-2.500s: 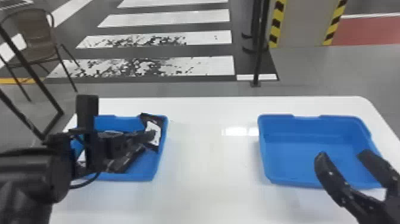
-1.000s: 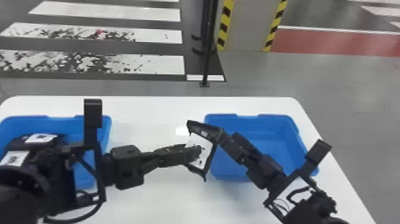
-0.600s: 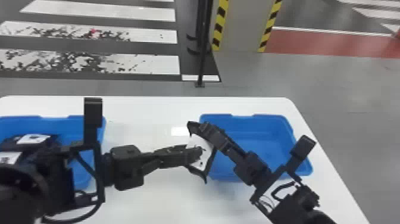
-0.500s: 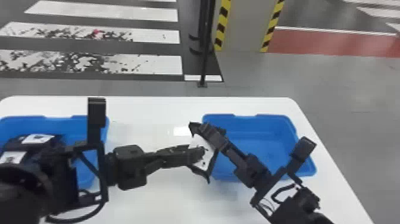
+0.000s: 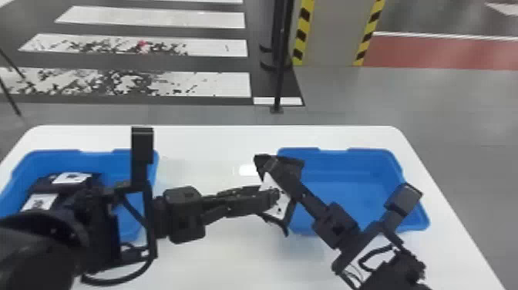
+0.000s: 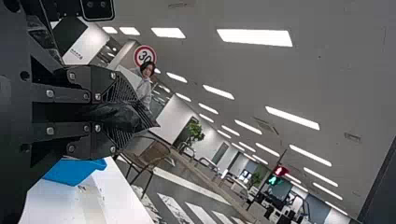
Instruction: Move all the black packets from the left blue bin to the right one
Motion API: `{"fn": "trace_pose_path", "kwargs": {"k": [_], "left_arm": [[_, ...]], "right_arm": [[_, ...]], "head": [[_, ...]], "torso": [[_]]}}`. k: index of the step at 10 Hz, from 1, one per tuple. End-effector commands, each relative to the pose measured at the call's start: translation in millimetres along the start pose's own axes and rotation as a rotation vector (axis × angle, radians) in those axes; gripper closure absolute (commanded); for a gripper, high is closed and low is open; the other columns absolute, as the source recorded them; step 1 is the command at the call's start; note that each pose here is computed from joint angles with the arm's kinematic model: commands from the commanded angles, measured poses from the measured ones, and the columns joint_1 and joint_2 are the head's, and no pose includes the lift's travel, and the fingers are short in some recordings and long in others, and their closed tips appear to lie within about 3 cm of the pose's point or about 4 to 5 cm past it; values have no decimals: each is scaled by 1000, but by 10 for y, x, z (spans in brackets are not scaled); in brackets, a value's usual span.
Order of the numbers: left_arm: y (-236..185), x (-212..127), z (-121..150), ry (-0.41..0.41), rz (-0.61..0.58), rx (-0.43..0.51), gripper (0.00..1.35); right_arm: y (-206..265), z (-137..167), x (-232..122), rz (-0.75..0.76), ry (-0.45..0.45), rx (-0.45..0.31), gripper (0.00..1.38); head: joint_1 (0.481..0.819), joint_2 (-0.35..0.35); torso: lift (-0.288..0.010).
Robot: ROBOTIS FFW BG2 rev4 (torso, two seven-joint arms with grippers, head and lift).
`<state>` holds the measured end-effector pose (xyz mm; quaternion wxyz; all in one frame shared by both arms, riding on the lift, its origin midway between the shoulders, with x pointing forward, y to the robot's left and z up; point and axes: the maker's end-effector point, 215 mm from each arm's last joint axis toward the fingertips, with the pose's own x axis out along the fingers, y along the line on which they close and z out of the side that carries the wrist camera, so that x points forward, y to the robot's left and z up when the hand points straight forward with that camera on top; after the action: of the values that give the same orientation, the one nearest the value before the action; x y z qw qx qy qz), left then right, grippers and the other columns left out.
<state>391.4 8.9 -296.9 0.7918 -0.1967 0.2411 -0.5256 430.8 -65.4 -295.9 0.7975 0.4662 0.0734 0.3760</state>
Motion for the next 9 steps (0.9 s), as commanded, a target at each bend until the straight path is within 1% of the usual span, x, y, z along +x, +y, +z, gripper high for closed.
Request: {"fn": "trace_pose_path", "kwargs": {"k": [1, 2, 3, 4, 5, 6, 7, 9], "left_arm": [[25, -60, -62, -4, 5, -33, 628], [94, -135, -118, -13, 25, -54, 309], [133, -206, -167, -28, 36, -78, 130], [139, -260, -186, -42, 36, -93, 108], [120, -312, -188, -60, 39, -96, 117], [102, -357, -165, -76, 40, -98, 117], [108, -387, -131, -88, 41, -97, 117], [77, -412, -96, -105, 35, -95, 117]], "right_arm": [[-115, 92, -38, -22, -12, -12, 1277], [-258, 253, -103, -54, -26, -44, 1277], [-420, 454, -160, -87, -40, -81, 1277], [-602, 642, -202, -123, -44, -119, 1277], [-794, 806, -235, -160, -39, -155, 1277], [-1057, 899, -267, -217, -5, -192, 1277], [-1371, 1070, -355, -309, 37, -286, 1277], [-1825, 1347, -538, -461, 98, -415, 1263]], "head": [[695, -77], [695, -81], [695, -88], [695, -105], [695, -124], [695, -141], [695, -149], [695, -192]], "torso": [[-154], [-154], [-154], [-154], [-154], [-154], [-154], [-154]]}}
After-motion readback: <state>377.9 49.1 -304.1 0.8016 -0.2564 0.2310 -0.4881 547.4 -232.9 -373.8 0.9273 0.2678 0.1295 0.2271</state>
